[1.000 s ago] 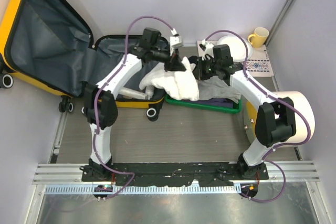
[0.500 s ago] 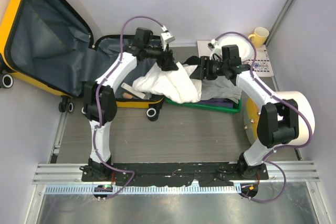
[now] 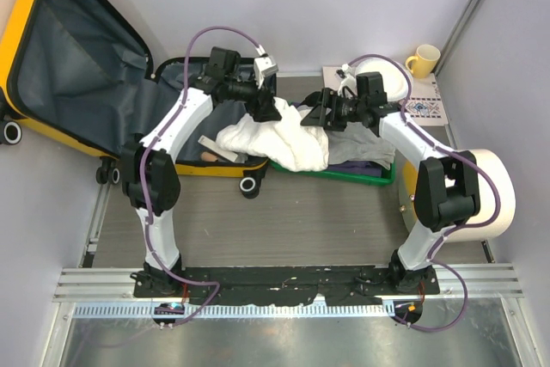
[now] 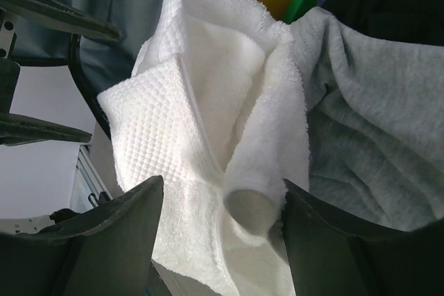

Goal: Open, take out, and arrange the luggage

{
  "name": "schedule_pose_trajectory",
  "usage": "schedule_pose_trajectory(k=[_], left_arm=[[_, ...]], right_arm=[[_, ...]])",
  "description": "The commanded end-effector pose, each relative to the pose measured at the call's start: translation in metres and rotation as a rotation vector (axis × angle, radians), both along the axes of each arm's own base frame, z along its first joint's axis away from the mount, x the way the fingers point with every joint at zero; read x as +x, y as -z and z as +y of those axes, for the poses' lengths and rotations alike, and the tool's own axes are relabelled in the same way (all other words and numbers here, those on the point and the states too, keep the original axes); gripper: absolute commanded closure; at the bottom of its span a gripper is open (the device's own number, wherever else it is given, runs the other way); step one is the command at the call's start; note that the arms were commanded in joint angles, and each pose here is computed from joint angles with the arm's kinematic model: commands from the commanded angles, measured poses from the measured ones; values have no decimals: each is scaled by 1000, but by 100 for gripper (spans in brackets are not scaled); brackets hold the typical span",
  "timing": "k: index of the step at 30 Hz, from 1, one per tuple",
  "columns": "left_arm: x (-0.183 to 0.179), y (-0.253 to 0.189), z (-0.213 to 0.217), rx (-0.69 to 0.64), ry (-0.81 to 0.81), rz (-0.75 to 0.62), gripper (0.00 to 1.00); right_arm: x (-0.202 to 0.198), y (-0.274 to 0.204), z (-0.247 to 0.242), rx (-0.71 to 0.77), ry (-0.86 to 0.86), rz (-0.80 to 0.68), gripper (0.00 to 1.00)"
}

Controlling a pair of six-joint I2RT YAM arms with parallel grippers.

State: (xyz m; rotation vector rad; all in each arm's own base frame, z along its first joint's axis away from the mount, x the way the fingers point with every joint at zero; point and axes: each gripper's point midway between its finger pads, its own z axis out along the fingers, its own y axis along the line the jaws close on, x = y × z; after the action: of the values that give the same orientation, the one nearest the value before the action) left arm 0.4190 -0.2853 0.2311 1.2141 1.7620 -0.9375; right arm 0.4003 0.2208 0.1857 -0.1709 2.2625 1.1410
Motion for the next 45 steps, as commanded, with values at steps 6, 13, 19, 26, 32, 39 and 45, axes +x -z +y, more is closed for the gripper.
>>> schedule_pose_trajectory(k=[6,13,19,26,32,39,45], left_arm=[[1,-14,-32,-22,102,-100,36],[3,-3,-43,63,203,-142,41],[9,11,-47,133,231,-201,35],[-4,22,-49,142,276,-135,59],[-3,-6,-65,28,261,-209,97],[-1,-15,-86,-30,248,-244,98],[8,-50,-101,-176,200,-306,97]], right_arm=[[10,-28,12,31,-50,-89,28],[2,-28,11,30,-74,-98,28],[3,-28,7,25,-76,-110,28],[1,-26,5,6,-78,-121,27],[1,-23,5,6,-86,-127,26],[-2,-35,12,55,-119,-159,25],[0,-35,13,50,-115,-163,25]])
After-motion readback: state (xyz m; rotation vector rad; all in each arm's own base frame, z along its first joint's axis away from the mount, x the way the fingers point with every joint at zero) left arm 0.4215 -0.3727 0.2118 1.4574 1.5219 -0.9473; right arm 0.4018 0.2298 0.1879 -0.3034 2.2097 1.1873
